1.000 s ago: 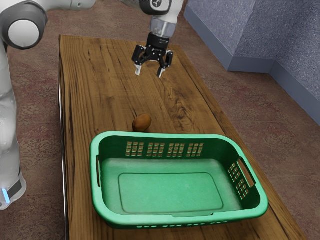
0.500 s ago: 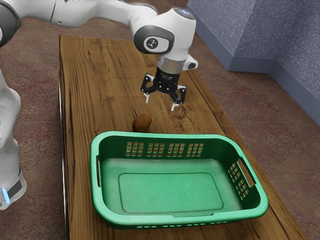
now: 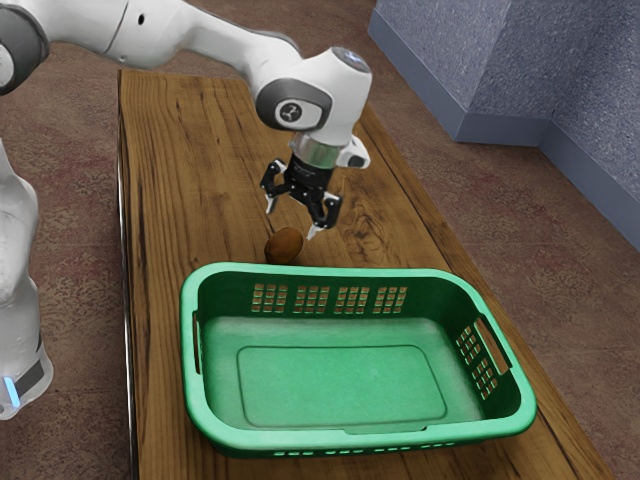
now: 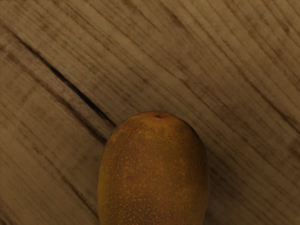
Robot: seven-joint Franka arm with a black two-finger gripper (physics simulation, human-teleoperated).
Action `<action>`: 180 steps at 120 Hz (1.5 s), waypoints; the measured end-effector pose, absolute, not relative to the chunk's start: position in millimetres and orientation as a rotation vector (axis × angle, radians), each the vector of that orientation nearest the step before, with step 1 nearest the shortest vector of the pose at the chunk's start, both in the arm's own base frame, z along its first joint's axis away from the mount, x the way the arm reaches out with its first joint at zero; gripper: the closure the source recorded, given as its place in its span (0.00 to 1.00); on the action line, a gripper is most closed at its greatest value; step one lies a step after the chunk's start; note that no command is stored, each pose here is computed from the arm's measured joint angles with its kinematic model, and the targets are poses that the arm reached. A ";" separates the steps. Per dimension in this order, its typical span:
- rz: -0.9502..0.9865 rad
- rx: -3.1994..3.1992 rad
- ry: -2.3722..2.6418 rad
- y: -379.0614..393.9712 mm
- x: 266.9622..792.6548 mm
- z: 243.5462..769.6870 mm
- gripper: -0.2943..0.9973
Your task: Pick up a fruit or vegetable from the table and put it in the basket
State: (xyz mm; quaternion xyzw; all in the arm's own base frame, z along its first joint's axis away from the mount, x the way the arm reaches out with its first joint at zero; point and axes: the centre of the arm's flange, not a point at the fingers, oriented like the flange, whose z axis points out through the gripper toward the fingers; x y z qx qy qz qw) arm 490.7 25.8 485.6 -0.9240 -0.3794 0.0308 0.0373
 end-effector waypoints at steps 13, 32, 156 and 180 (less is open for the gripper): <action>0.128 -2.858 -1.100 27.0 489.4 474.9 0.24; 0.162 -2.880 -1.015 26.7 496.7 454.4 0.25; 0.140 -2.967 -0.832 37.0 510.9 422.7 0.29; 0.147 -2.973 -0.849 40.7 503.8 420.8 0.39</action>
